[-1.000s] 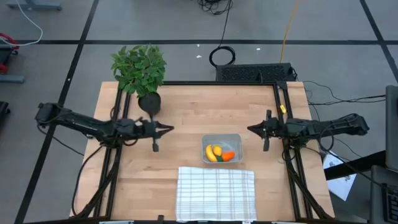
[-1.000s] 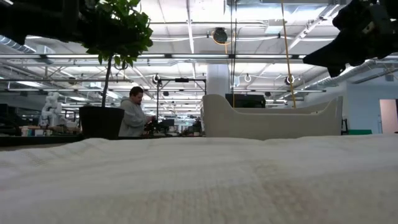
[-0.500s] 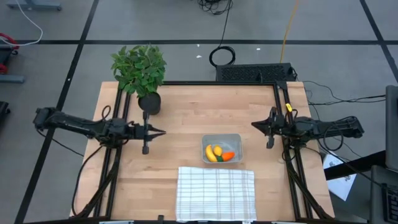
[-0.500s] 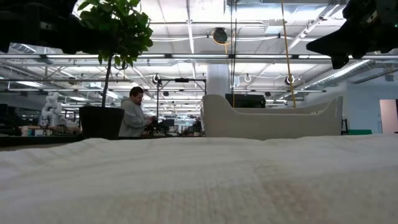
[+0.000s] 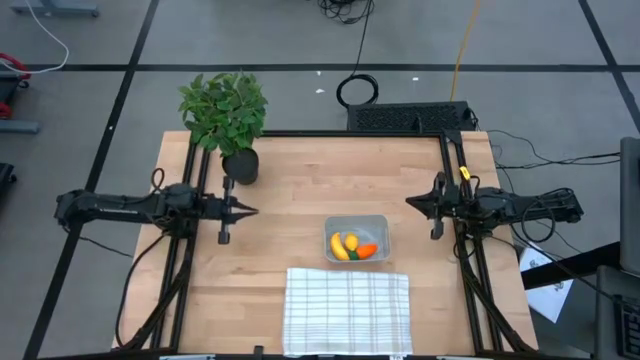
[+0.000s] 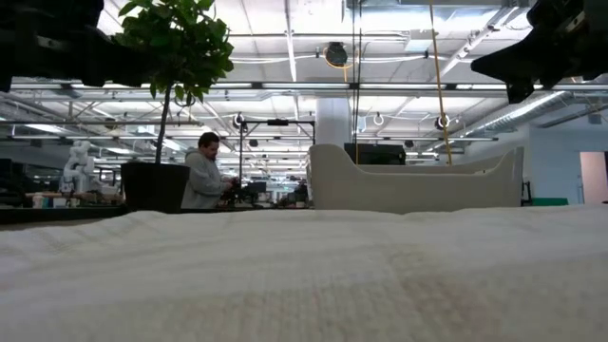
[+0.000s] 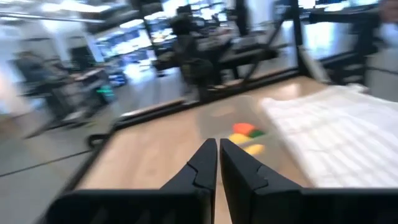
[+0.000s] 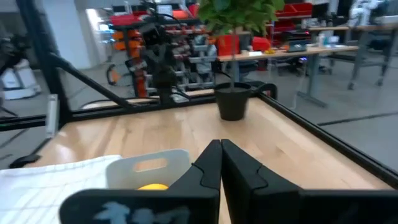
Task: Pick and placing Produce into tupperware
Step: Return to Home Position
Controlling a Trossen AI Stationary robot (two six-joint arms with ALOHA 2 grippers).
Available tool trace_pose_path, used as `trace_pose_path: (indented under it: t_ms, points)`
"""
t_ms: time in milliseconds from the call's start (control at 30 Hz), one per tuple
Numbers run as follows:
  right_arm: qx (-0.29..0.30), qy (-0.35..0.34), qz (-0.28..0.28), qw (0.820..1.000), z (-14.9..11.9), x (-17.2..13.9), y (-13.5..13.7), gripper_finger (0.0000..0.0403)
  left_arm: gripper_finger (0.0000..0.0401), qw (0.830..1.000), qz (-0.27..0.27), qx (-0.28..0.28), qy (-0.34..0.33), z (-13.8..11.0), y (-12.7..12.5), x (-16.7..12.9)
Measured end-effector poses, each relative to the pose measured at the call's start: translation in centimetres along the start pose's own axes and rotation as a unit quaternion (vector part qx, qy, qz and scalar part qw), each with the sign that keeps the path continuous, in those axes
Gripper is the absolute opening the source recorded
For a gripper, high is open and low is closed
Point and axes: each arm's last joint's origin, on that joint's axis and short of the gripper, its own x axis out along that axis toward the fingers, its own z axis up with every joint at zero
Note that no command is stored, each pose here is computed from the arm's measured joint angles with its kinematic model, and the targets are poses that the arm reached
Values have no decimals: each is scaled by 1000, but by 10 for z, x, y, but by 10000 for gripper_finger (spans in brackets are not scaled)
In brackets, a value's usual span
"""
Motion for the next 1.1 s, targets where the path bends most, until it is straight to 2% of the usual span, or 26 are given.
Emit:
trace_pose_path:
  t_ms: [100,400,1100]
  points:
    - [5,1,11,1000,-5,2,1,0,26,1000,-24,-7,-4,-1,1,-2]
    - [24,11,9,1000,-17,3,0,0,26,1000,-12,-14,-4,-1,2,-11]
    - [26,1,10,1000,-16,1,-1,0,26,1000,3,-14,-1,-1,2,-18]
